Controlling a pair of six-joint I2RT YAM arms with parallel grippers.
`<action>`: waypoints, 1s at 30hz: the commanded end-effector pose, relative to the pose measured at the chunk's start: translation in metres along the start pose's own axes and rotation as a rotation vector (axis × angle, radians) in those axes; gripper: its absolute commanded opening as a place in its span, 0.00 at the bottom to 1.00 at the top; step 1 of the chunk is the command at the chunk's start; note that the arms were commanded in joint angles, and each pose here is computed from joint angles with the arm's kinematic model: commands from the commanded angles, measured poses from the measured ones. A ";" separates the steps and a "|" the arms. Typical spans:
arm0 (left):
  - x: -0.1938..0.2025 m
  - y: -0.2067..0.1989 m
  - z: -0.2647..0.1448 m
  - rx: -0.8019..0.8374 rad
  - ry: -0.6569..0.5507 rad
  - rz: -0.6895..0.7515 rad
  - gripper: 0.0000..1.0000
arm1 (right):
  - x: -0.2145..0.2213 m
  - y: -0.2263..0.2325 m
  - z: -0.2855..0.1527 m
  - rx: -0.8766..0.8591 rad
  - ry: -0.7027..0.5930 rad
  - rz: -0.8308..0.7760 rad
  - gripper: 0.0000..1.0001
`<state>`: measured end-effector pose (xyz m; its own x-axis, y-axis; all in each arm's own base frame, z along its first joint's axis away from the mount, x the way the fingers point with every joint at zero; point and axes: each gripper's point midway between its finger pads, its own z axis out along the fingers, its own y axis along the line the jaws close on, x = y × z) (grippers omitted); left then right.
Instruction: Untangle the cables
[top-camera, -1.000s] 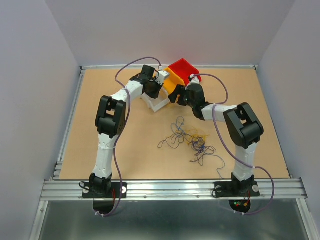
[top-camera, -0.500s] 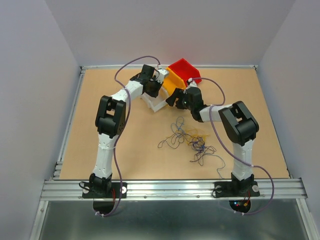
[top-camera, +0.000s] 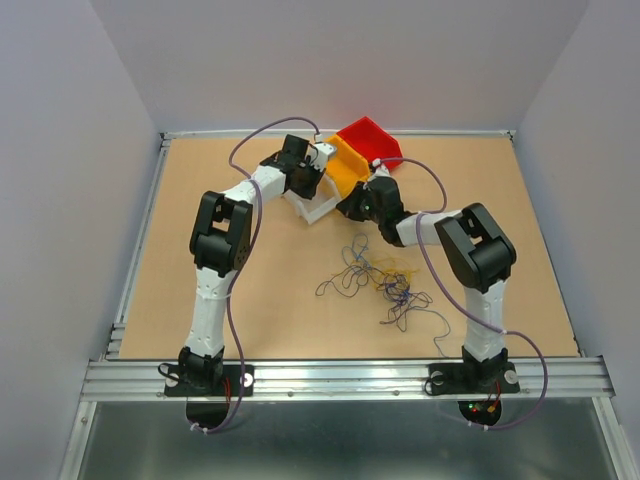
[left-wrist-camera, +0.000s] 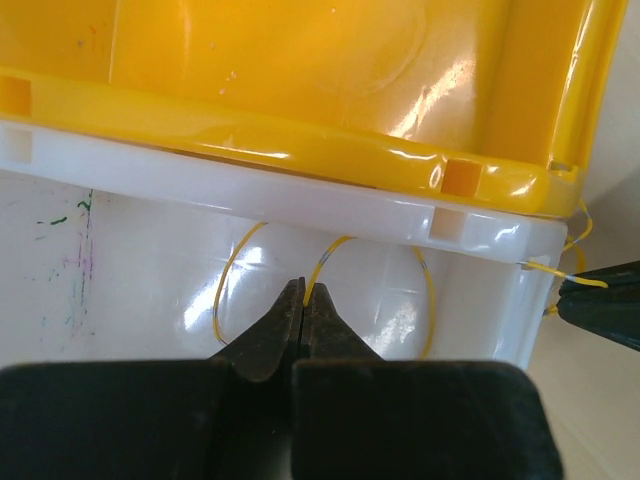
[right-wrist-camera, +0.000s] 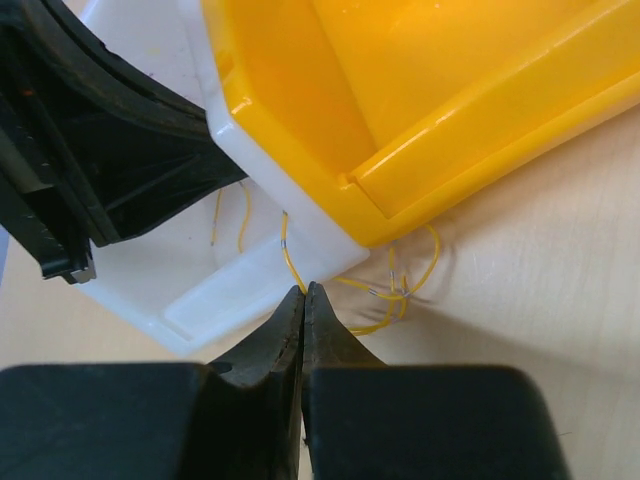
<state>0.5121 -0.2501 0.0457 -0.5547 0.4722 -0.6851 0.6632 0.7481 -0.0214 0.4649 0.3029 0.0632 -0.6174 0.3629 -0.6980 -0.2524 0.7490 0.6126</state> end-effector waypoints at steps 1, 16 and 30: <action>-0.049 -0.002 -0.038 -0.021 -0.133 0.030 0.00 | -0.029 0.041 -0.011 -0.100 -0.066 -0.036 0.01; -0.065 0.000 -0.068 -0.015 -0.208 0.025 0.43 | -0.081 0.104 -0.003 -0.202 -0.131 -0.098 0.01; -0.067 0.034 -0.107 -0.023 -0.279 -0.035 0.57 | -0.076 0.107 0.041 -0.198 -0.100 -0.081 0.01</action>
<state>0.5193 -0.2072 0.1137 -0.5020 0.3506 -0.7906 0.6122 0.7898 -0.0385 0.5080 0.3601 0.1583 -0.5258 0.3613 -0.7700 -0.4204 0.6766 0.6046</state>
